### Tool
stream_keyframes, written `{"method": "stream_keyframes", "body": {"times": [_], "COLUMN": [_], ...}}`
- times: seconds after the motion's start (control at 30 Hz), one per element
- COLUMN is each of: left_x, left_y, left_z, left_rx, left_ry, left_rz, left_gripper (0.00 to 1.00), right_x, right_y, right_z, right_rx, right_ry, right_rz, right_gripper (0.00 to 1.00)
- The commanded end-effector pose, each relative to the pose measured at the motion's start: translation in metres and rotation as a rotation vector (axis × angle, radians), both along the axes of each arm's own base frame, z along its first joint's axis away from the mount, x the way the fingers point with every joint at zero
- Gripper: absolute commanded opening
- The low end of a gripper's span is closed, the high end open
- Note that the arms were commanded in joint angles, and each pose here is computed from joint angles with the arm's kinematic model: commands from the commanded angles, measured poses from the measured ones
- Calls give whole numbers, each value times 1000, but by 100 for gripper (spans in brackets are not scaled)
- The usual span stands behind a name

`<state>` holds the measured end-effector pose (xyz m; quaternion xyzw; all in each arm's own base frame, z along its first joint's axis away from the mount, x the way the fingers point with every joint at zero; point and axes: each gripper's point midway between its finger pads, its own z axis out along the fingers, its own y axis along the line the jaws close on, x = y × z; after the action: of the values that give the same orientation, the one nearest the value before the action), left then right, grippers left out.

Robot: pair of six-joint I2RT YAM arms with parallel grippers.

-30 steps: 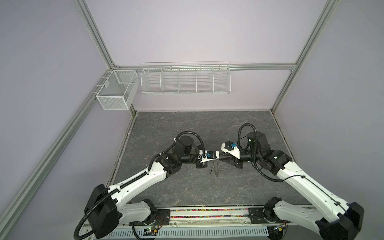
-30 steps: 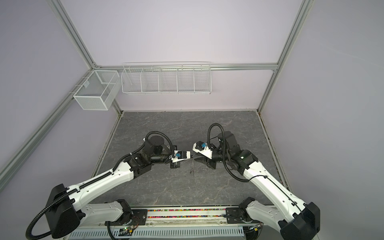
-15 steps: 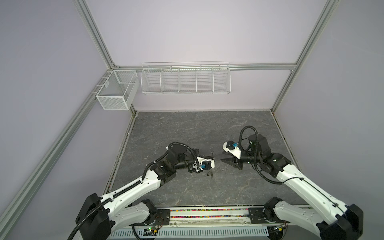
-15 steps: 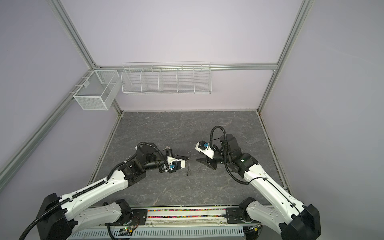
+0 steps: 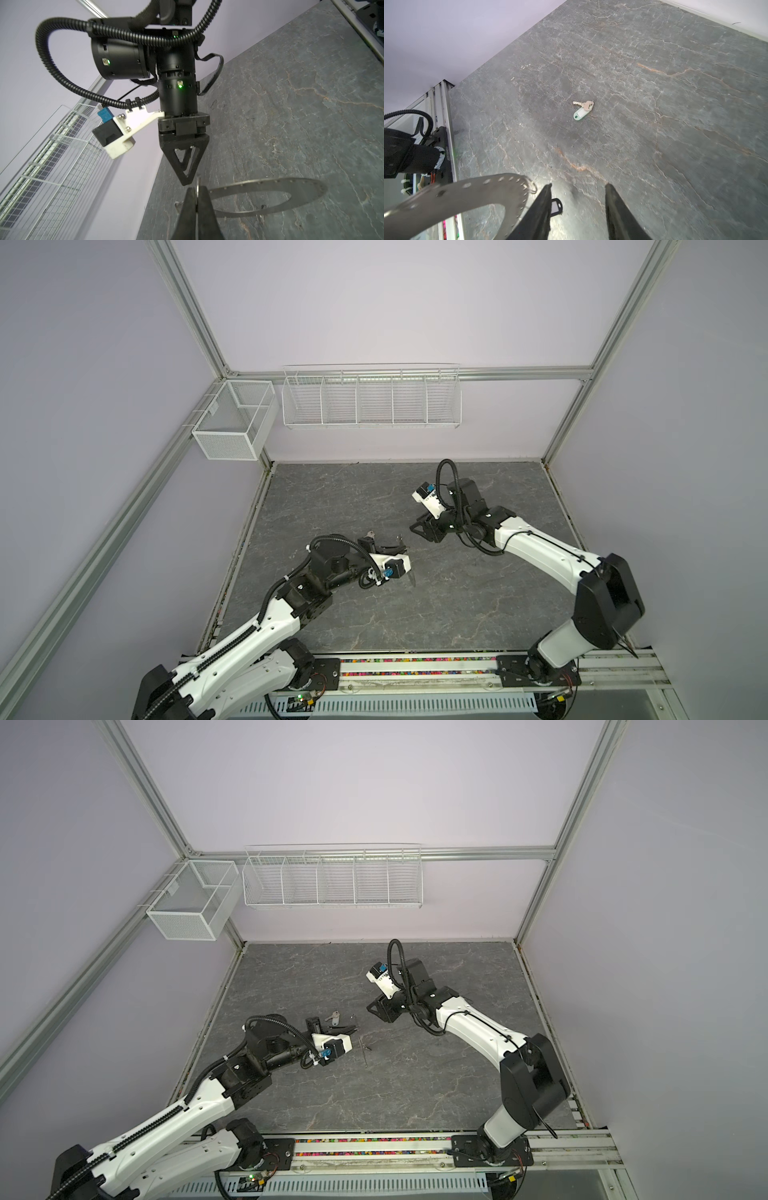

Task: Put the keys on the keyring
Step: 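Open the right gripper and draw it back from the plate, then grasp the green-tag key with the right gripper while the left holds the plate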

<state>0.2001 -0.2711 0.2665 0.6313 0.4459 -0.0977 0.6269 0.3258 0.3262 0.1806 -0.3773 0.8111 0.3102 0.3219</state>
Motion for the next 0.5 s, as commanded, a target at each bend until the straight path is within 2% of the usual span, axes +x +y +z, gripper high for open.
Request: {"method": "stream_keyframes", "body": {"times": [0.0, 0.23, 0.47], "left_x": [-4, -13, -15], "left_y": [6, 7, -1], "left_z": [8, 19, 26], "left_rx": [-38, -81, -52], "left_ry": [21, -35, -144], "left_rz": [9, -31, -90], "left_gripper": [0, 0, 0], "right_x": [-7, -30, -79], "right_y": [20, -2, -34], "right_z": [12, 23, 40], "right_rx": [47, 16, 59], "right_ry": [-41, -258, -483], "right_rz": [58, 156, 273], "right_gripper": [45, 38, 36]}}
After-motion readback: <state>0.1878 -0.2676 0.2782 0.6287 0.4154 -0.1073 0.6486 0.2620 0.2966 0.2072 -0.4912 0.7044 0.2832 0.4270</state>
